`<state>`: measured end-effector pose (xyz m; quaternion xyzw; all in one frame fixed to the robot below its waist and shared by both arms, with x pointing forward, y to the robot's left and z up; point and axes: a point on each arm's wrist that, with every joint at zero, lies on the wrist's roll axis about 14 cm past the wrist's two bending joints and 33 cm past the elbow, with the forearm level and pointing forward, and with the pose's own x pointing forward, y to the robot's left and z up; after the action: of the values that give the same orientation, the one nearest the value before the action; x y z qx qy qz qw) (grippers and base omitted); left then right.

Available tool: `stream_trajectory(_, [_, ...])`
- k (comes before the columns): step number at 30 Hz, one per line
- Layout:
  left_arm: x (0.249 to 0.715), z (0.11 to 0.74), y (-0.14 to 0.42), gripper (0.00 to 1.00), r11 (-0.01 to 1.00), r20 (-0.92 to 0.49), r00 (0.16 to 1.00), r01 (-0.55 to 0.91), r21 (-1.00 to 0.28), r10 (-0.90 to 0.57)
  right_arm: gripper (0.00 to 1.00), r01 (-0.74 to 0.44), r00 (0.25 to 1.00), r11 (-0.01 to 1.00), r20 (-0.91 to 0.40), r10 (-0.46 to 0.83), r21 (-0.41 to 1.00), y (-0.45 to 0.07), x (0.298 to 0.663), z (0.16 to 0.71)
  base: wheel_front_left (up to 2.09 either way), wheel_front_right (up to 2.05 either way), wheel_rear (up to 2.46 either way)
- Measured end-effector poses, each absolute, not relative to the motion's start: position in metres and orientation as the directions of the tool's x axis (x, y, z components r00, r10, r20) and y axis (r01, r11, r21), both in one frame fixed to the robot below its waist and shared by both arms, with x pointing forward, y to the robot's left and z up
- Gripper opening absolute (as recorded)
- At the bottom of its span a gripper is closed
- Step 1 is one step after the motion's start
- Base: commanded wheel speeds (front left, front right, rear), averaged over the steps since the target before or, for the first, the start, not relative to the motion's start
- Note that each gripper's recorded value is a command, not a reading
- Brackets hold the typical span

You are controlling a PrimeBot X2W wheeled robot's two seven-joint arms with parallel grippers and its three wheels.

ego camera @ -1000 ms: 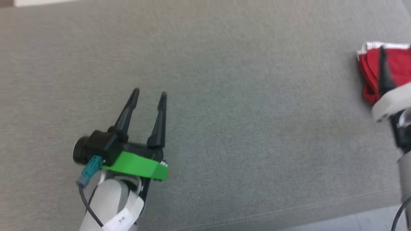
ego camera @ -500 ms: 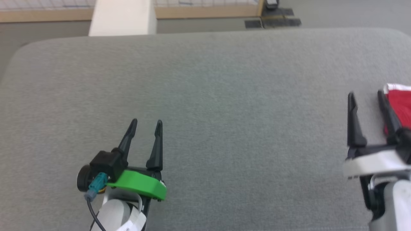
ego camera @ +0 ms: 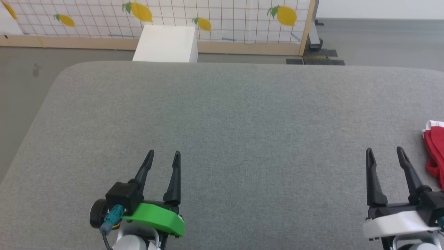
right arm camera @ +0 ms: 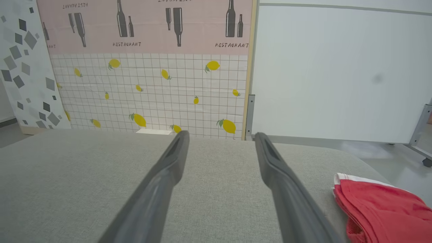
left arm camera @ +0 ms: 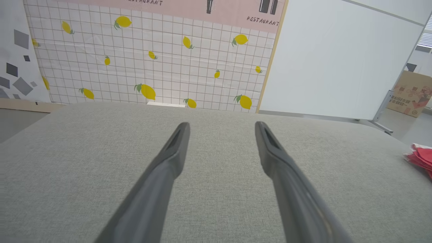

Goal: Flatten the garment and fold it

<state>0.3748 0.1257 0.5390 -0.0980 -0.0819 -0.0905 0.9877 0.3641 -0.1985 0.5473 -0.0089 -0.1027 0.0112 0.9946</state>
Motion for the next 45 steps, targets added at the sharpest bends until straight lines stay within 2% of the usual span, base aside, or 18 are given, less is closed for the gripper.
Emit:
stream_trajectory(16, [0.375,0.534,0.126,1.0,0.965,0.166,0.974,0.186,-0.187,-0.155,1.0,-0.023,0.986,1.0,0.168,0.02,0.018,-0.198,0.361,0.535,0.0,0.0,0.0])
stream_trajectory(17, [0.376,0.534,0.126,0.0,0.964,0.165,0.974,0.186,-0.188,-0.156,0.0,-0.023,0.986,1.0,0.166,0.019,0.018,-0.198,0.361,0.534,0.0,0.0,0.0])
stream_trajectory(45, [0.376,0.534,0.127,0.0,0.967,0.153,0.976,0.184,-0.177,-0.158,0.0,-0.025,0.988,1.0,0.151,0.022,0.018,-0.197,0.361,0.532,0.0,0.0,0.0])
